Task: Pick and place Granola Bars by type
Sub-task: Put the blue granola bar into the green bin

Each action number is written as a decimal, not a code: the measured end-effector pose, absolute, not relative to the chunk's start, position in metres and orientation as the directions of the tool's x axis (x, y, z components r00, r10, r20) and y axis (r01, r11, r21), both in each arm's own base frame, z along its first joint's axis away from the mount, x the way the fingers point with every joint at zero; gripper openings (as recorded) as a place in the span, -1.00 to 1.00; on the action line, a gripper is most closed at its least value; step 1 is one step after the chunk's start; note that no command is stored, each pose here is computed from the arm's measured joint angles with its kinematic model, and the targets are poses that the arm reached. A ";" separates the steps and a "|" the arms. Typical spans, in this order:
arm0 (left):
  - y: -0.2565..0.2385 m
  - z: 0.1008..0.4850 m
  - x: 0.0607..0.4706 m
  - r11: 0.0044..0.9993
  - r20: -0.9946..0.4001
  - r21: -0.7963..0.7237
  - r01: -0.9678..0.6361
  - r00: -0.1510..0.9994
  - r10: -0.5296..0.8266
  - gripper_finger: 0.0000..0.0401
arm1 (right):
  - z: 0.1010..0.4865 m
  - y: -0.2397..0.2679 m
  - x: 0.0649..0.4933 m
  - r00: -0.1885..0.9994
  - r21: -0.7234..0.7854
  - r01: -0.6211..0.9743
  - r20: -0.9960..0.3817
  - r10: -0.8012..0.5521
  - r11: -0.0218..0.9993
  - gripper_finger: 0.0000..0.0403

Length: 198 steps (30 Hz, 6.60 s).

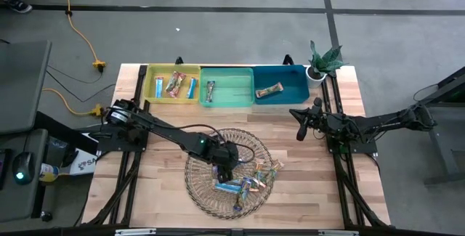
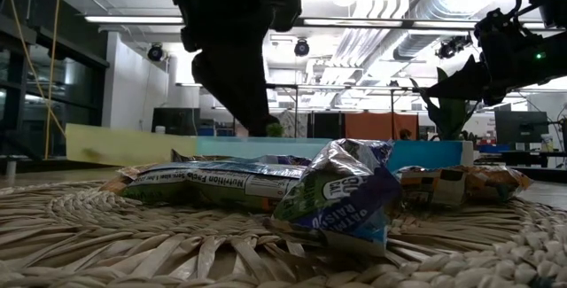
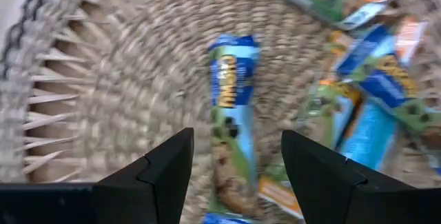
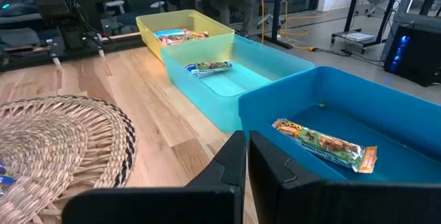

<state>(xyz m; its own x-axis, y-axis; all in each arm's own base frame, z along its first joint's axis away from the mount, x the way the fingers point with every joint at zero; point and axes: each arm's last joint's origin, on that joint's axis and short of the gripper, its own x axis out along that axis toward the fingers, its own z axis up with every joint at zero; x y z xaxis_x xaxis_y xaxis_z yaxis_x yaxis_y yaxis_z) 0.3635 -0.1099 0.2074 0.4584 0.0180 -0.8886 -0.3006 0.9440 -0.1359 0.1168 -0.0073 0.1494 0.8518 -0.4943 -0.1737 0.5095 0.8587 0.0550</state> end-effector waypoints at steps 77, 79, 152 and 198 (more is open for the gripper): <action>-0.091 0.166 0.385 0.933 -0.919 -0.240 -0.266 0.372 -0.131 -0.69 | 0.150 -0.007 0.117 0.852 0.056 0.509 -0.173 -0.494 0.859 -1.00; -0.091 0.170 0.385 0.930 -0.912 -0.250 -0.268 0.387 -0.134 -0.69 | 0.150 -0.007 0.117 0.852 0.056 0.509 -0.173 -0.494 0.859 -1.00; -0.021 0.415 0.277 0.503 -0.059 -0.084 -0.860 0.508 0.859 -0.69 | 0.148 -0.007 0.117 0.850 0.048 0.510 -0.184 -0.494 0.859 -1.00; 0.202 0.218 0.321 0.143 -0.845 -0.233 -0.962 0.273 0.460 -0.69 | 0.148 -0.007 0.117 0.849 0.047 0.510 -0.185 -0.494 0.859 -1.00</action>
<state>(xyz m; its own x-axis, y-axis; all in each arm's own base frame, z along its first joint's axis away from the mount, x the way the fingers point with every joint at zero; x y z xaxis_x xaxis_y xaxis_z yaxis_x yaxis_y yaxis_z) 0.3213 0.2023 0.2181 0.2732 0.4602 -0.8447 -0.9619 0.1428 -0.2333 0.1175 -0.0073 0.1481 0.8494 -0.4943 -0.1849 0.5100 0.8589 0.0471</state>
